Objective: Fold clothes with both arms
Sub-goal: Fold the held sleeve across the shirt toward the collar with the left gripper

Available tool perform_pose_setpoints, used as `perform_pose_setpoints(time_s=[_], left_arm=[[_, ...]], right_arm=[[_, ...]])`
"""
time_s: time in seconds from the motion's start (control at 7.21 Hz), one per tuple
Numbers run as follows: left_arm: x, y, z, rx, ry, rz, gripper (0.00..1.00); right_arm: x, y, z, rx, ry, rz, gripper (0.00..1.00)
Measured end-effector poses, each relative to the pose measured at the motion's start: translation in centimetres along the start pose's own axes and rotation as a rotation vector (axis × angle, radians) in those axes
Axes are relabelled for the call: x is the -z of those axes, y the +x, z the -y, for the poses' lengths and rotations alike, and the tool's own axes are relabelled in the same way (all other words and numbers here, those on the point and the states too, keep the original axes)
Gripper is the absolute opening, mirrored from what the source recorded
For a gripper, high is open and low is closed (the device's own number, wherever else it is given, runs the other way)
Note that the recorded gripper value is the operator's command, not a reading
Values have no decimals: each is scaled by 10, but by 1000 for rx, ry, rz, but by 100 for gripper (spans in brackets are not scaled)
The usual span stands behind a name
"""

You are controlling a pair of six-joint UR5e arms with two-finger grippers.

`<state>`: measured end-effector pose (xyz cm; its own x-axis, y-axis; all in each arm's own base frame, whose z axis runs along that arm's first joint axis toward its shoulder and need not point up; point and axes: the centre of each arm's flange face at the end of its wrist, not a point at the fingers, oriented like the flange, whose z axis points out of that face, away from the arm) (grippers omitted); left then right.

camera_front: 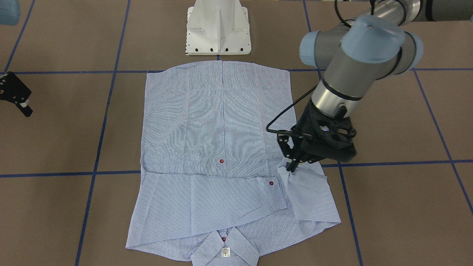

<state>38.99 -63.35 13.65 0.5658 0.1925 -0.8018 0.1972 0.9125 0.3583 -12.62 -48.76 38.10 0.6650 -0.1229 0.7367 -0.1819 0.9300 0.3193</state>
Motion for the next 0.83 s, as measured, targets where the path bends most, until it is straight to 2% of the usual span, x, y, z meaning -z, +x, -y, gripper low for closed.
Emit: perform_pose_setpoints(time_s=[0.28, 0.42, 0.55, 0.69, 0.83], left_arm=[[-58, 101, 5, 110, 1, 59, 0], [-81, 142, -8, 152, 0, 80, 0], [-95, 177, -28, 184, -8, 80, 44], [-101, 212, -48, 209, -22, 60, 99], [-101, 247, -63, 224, -34, 23, 100]], right_arm=[[1, -1, 0, -5, 1, 1, 100], [0, -1, 0, -5, 1, 1, 100], [0, -1, 0, -4, -1, 2, 100], [-1, -2, 0, -3, -2, 3, 100], [-1, -5, 1, -1, 0, 5, 100]])
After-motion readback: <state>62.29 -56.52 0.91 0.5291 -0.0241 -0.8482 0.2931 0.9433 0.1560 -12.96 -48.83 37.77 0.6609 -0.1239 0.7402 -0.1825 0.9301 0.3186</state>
